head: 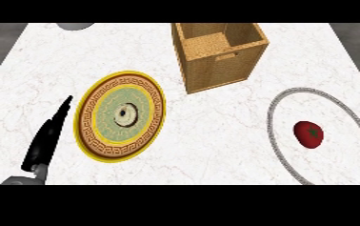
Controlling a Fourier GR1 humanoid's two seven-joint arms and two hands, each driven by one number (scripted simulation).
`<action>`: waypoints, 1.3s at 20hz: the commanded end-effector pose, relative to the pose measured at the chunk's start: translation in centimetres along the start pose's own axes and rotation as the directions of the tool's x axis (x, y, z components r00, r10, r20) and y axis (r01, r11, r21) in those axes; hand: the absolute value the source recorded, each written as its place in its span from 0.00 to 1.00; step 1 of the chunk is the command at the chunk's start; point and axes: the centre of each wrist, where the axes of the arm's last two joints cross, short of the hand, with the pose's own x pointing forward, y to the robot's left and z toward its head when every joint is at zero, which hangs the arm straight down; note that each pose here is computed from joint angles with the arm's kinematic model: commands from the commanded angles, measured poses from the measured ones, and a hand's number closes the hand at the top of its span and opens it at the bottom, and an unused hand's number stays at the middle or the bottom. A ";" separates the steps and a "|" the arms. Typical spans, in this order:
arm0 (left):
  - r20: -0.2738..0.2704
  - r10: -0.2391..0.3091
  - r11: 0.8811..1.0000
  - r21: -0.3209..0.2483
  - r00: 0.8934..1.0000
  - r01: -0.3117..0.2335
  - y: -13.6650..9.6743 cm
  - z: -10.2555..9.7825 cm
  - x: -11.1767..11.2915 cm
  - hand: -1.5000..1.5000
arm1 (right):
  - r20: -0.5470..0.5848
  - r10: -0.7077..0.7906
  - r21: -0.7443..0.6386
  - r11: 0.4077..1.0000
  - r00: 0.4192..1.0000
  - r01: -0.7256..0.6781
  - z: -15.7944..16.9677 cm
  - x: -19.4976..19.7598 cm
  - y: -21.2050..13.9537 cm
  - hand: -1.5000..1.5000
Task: Pick the tomato from the placemat and place it in the basket
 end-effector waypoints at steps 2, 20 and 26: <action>0.003 -0.014 1.000 -0.011 1.000 0.014 0.1 0.0 -0.1 0.50 | 0.191 -0.005 -0.043 0.999 0.982 0.013 -0.8 -2.2 3.3 0.00; -0.008 -0.008 1.000 -0.022 1.000 0.008 1.1 0.3 -0.3 0.50 | 0.223 0.044 -0.039 0.999 0.974 -0.036 -3.8 -2.8 4.7 0.00; -0.010 0.003 1.000 -0.012 1.000 -0.003 0.3 0.7 -0.6 0.50 | 0.224 0.034 -0.039 0.999 0.974 -0.026 -4.1 -2.1 7.6 0.00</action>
